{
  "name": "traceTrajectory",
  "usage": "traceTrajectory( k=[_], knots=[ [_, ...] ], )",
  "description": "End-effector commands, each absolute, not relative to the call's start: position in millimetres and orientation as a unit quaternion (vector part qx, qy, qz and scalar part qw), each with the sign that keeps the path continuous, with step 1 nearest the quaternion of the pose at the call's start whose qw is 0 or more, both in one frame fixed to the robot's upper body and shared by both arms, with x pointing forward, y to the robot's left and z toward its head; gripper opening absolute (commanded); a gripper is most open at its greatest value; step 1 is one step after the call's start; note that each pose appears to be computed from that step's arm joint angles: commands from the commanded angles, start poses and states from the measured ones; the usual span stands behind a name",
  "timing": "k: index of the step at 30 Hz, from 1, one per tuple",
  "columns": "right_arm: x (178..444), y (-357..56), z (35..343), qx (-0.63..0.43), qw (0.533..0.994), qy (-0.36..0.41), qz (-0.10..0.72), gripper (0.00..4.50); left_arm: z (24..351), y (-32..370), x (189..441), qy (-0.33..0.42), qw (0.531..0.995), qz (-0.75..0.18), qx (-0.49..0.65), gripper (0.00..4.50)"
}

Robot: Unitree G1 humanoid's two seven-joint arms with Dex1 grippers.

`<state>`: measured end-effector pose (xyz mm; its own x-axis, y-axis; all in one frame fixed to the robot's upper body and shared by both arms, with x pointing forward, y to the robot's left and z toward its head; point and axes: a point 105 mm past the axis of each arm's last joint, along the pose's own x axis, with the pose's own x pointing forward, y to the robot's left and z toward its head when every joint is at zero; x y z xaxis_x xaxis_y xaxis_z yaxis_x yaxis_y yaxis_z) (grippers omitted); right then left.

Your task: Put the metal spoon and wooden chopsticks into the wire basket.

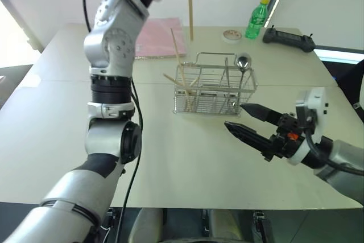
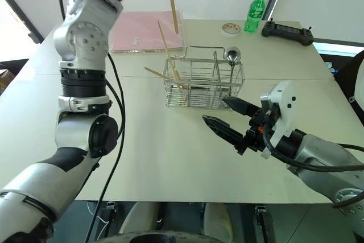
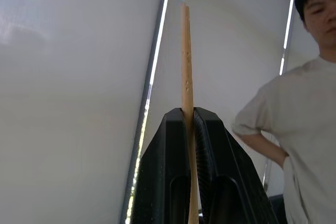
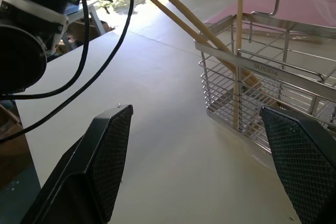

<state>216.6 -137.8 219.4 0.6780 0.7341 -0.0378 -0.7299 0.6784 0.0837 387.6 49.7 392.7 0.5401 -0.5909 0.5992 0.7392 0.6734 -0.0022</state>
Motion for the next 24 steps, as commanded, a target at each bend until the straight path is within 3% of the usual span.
traceTrajectory(
  k=[1, 12, 15, 21, 24],
  knots=[
    [208.0, -134.8, 233.8, 0.029, 0.915, 0.0, 0.402, 3.99, 387.3, 48.7, 379.1, -0.3, 0.863, -0.39, -0.112, 0.06],
    [207.7, -135.0, 237.8, 0.036, 0.919, -0.006, 0.392, 3.99, 348.2, 24.4, 375.8, -0.252, 0.866, -0.409, -0.139, 0.06],
    [208.4, -136.0, 239.4, 0.037, 0.92, -0.008, 0.39, 3.99, 349.9, 23.0, 372.0, -0.253, 0.861, -0.413, -0.156, 1.19],
    [209.3, -136.4, 240.5, 0.039, 0.92, -0.01, 0.39, 3.99, 355.0, 23.0, 363.5, -0.253, 0.854, -0.424, -0.165, 4.25],
    [211.8, -138.7, 241.8, 0.032, 0.921, -0.01, 0.388, 3.99, 357.4, 30.1, 361.6, -0.229, 0.846, -0.45, -0.17, 4.42]
  ],
)
